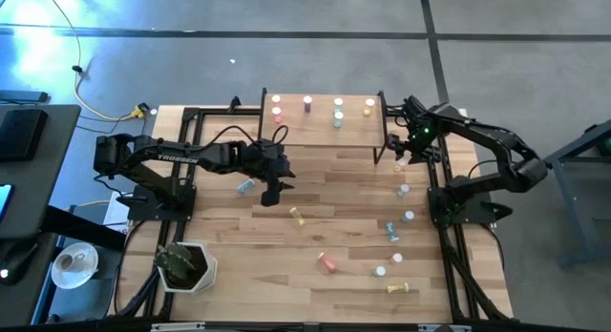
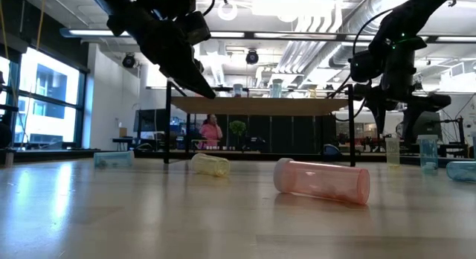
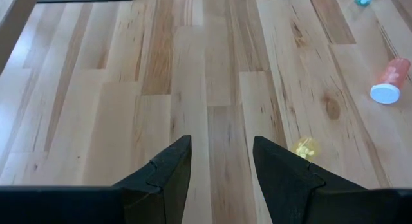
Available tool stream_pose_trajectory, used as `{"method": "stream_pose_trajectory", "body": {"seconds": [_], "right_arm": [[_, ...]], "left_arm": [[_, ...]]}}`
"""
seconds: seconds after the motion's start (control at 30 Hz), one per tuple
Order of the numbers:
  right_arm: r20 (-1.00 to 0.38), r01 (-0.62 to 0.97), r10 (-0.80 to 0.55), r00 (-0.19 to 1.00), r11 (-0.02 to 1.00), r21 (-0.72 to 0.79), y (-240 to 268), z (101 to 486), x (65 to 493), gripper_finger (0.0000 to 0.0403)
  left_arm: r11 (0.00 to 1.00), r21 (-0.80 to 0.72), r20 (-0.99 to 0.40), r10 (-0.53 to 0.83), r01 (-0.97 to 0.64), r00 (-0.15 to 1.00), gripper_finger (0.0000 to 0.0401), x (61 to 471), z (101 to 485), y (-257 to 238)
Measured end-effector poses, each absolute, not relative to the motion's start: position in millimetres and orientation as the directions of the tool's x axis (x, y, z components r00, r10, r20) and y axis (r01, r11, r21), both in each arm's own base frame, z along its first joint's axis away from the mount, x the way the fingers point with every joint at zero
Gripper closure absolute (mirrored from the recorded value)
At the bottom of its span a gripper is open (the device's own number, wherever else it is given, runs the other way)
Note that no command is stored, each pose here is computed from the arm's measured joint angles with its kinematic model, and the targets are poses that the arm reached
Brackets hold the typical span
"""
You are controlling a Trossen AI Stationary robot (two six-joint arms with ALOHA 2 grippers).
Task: Pick and place medicine bottles onto shelf by color
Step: Put the yellow pill bottle on the shelf aligned with the other yellow pill bottle
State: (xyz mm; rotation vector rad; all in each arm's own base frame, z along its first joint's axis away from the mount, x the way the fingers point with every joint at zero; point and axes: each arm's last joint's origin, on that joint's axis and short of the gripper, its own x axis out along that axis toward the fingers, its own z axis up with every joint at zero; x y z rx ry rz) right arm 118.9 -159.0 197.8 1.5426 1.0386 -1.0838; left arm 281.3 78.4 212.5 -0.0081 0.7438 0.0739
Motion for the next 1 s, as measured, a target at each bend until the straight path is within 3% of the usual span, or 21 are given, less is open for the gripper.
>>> {"method": "stream_pose_trajectory", "body": {"seconds": [1.0], "right_arm": [[-0.977,0.971,0.085,0.197,-0.157,0.182,-165.6,188.9,124.4,0.0194]], "left_arm": [[0.997,0.012,-0.698,0.059,-0.070,0.714,0.0243,279.4,210.4,77.9]]}}
